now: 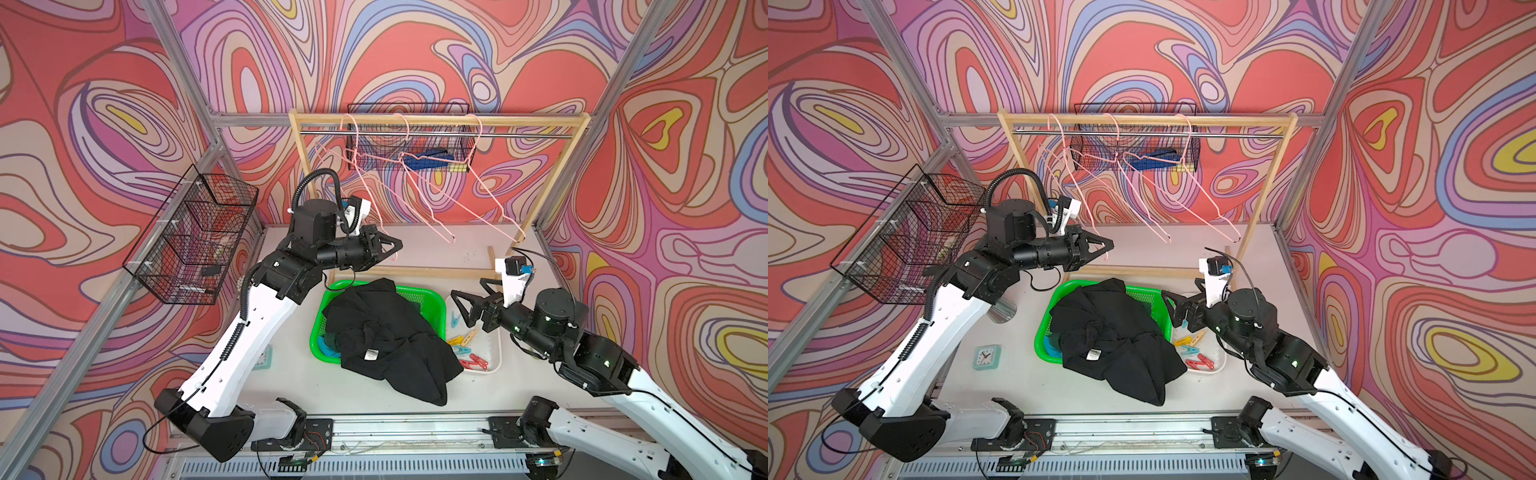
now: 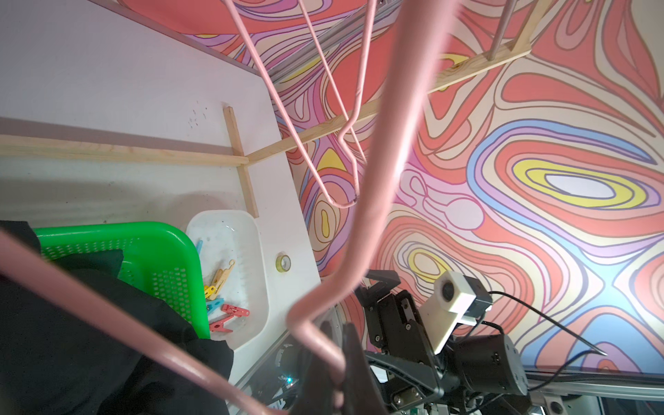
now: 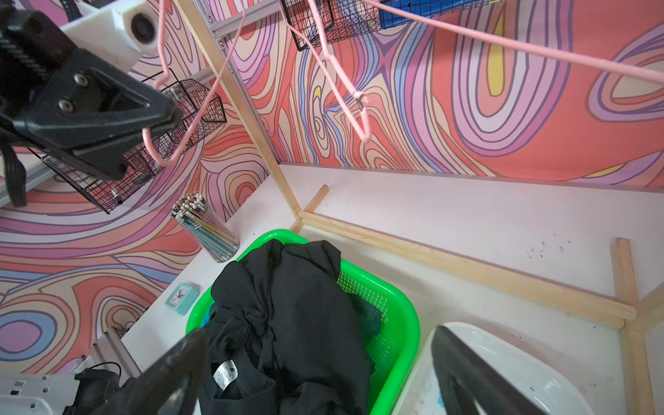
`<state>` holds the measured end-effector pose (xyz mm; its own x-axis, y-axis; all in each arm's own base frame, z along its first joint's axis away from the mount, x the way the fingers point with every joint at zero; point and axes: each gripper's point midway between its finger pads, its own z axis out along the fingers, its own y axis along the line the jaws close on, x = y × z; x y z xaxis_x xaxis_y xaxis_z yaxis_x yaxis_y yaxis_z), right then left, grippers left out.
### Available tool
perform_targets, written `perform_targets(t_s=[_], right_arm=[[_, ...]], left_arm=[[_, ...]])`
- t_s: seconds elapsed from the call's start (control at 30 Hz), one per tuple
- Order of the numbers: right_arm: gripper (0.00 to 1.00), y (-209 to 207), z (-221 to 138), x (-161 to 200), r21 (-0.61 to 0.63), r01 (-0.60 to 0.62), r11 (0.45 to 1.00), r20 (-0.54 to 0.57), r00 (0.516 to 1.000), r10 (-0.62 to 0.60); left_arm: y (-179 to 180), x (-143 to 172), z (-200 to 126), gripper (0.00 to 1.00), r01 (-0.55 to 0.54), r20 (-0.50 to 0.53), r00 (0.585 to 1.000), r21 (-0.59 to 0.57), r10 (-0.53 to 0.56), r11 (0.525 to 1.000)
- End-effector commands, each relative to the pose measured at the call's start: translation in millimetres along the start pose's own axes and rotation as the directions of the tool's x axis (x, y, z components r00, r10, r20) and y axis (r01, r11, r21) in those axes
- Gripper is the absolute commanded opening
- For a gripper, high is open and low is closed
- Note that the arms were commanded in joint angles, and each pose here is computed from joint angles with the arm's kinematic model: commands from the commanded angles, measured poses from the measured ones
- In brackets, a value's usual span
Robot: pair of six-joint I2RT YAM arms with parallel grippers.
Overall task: Remove the clothespins securing t-shirts to the hanger
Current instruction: Place the hanger on the clothes rail.
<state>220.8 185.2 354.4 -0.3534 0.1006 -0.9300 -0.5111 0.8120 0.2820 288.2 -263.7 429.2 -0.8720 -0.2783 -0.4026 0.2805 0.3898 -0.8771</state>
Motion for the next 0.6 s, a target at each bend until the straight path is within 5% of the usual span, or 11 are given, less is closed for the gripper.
perform_targets(t_s=[0.0, 0.33, 0.57], right_arm=[[0.98, -3, 1, 6, 0.013, 0.017, 1.000, -0.016, 1.000, -0.016], [0.98, -2, 5, 11, 0.007, 0.000, 1.000, -0.027, 1.000, 0.000], [0.98, -4, 4, 14, 0.011, -0.004, 1.000, -0.028, 1.000, 0.005]], left_arm=[[-31, -10, -9, 0.00, -0.060, 0.015, 0.998, 0.096, 0.058, 0.994], [-47, -34, -12, 0.00, -0.051, 0.032, 0.998, 0.176, 0.046, 0.983], [-19, -49, -8, 0.00, -0.016, 0.041, 0.999, 0.107, 0.012, 0.994]])
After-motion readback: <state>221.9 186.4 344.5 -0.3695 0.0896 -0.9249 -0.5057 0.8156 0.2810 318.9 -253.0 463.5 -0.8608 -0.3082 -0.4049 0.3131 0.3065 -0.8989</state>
